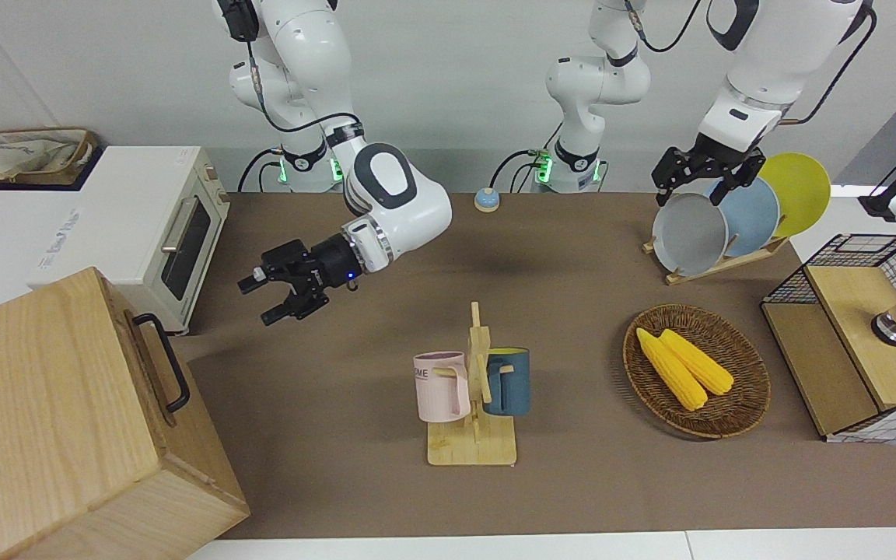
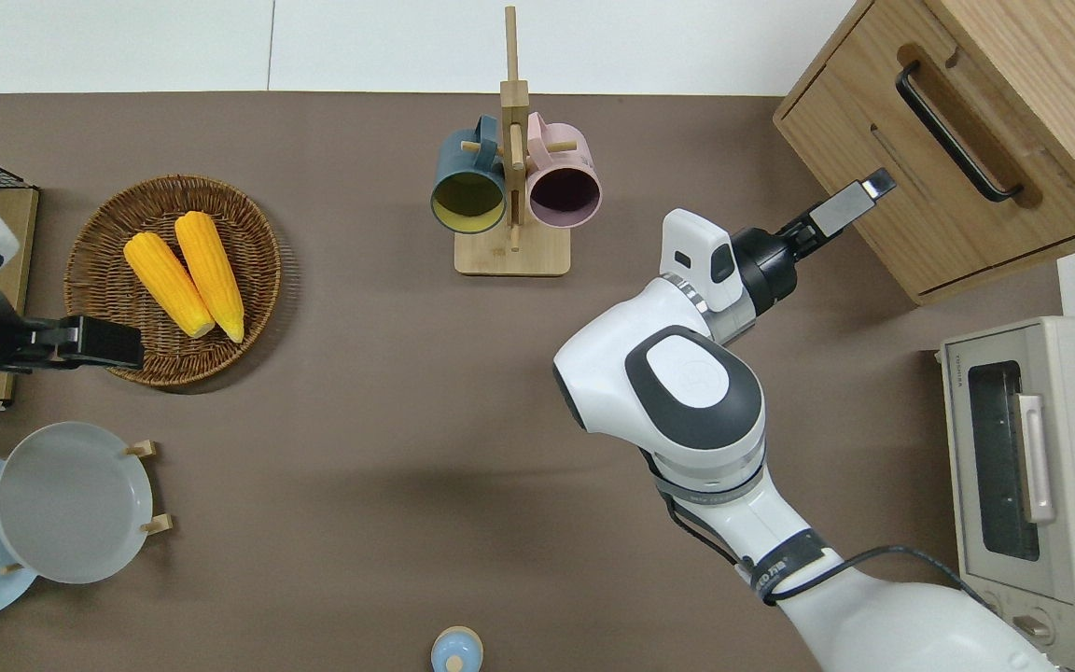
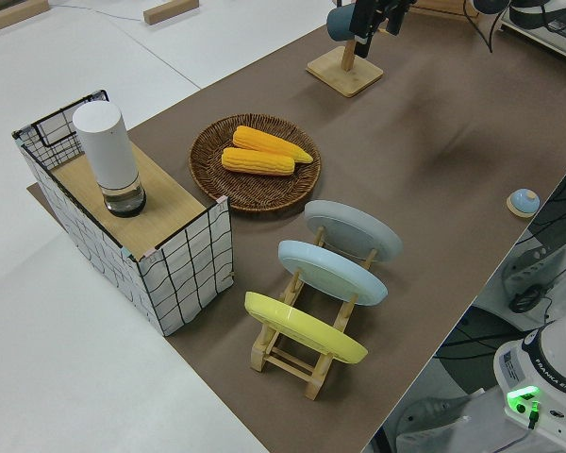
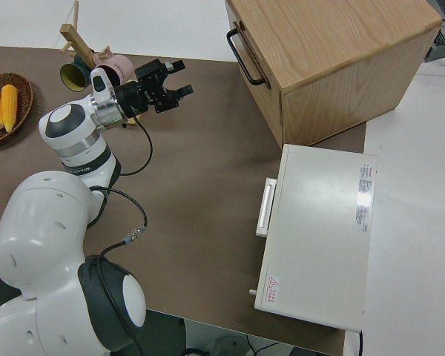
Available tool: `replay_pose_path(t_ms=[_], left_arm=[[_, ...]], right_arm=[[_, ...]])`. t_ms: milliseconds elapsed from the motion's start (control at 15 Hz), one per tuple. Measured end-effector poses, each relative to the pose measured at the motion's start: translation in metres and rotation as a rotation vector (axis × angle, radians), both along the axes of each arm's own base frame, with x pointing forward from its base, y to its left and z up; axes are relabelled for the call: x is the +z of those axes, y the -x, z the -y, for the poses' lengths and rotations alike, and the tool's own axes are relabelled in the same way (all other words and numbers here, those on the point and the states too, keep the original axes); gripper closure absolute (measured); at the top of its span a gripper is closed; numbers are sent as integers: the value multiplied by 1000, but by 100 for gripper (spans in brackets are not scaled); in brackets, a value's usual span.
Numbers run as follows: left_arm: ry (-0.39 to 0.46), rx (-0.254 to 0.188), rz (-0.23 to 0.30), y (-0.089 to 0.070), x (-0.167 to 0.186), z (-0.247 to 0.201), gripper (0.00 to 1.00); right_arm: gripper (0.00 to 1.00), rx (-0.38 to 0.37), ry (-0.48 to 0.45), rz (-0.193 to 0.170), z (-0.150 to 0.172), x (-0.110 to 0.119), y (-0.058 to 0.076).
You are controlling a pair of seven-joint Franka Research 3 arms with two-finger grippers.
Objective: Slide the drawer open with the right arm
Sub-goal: 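Reach the right gripper up toward the black drawer handle, then close the right gripper on the black drawer handle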
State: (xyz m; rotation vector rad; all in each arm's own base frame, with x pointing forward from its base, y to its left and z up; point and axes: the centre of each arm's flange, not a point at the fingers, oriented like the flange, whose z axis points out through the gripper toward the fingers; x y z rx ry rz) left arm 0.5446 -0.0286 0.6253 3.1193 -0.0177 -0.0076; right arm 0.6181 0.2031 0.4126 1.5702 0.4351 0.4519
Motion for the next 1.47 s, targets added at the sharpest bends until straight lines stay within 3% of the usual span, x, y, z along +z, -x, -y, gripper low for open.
replay_pose_path(t_ms=[467,933,1067,1267,1333,1467], left_arm=[[0,0,0,0,0,0,0],[0,0,0,0,0,0,0],[0,0,0,0,0,0,0],[0,0,0,0,0,0,0],[0,0,0,0,0,0,0],[0,0,0,0,0,0,0]], right_arm=[[3,65,39,22,64,-10,-35],[6,69,23,46,104,-17,-47],[19,73,20,53,109,-19,-48],[22,71,19,55,112,-21,-49],[30,69,19,57,113,-20,-50],[37,68,16,62,115,-20,-50]])
